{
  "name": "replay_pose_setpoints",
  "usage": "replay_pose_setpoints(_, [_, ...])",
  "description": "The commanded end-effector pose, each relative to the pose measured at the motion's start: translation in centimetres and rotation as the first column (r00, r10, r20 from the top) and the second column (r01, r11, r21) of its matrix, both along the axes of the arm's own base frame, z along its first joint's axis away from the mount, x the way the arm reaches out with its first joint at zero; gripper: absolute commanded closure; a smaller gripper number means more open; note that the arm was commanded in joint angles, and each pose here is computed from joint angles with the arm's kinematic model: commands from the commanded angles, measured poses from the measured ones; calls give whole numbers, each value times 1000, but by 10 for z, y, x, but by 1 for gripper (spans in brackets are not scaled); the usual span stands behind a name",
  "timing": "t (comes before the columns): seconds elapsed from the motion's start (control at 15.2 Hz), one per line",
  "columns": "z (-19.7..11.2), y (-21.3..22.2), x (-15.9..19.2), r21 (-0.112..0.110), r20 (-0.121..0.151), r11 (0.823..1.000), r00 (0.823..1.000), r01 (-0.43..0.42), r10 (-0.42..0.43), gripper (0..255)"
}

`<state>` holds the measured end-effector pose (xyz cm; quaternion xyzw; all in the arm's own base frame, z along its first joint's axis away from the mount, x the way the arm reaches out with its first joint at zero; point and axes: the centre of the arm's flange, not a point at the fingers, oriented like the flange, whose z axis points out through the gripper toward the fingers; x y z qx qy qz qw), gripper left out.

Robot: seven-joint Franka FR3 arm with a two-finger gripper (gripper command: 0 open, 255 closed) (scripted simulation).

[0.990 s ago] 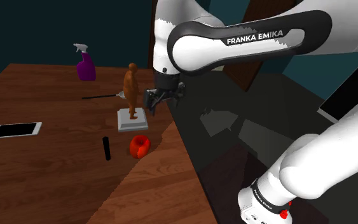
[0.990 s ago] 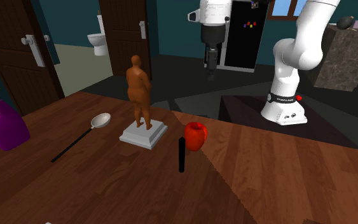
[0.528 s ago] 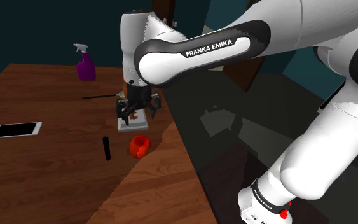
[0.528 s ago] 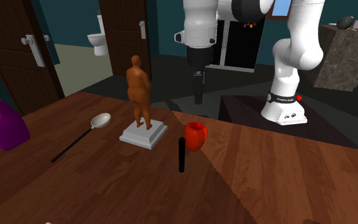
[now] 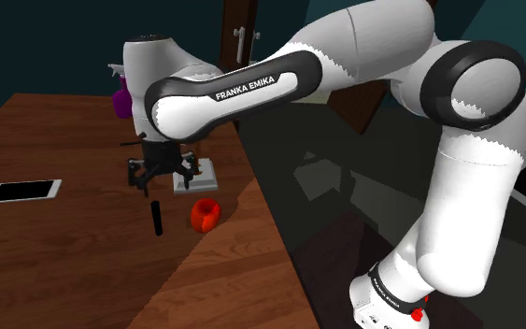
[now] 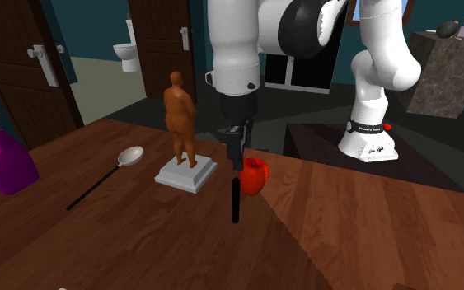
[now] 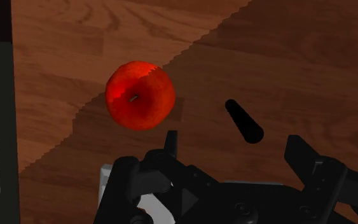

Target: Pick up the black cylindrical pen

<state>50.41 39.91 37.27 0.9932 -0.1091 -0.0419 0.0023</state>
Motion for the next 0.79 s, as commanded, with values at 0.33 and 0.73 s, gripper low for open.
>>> replay_pose_setpoints(0.33, [-39,26,21,8,-11,1000,1000,28,-28,0])
replay_pose_setpoints(0.73, [-58,26,21,8,-11,1000,1000,28,-28,255])
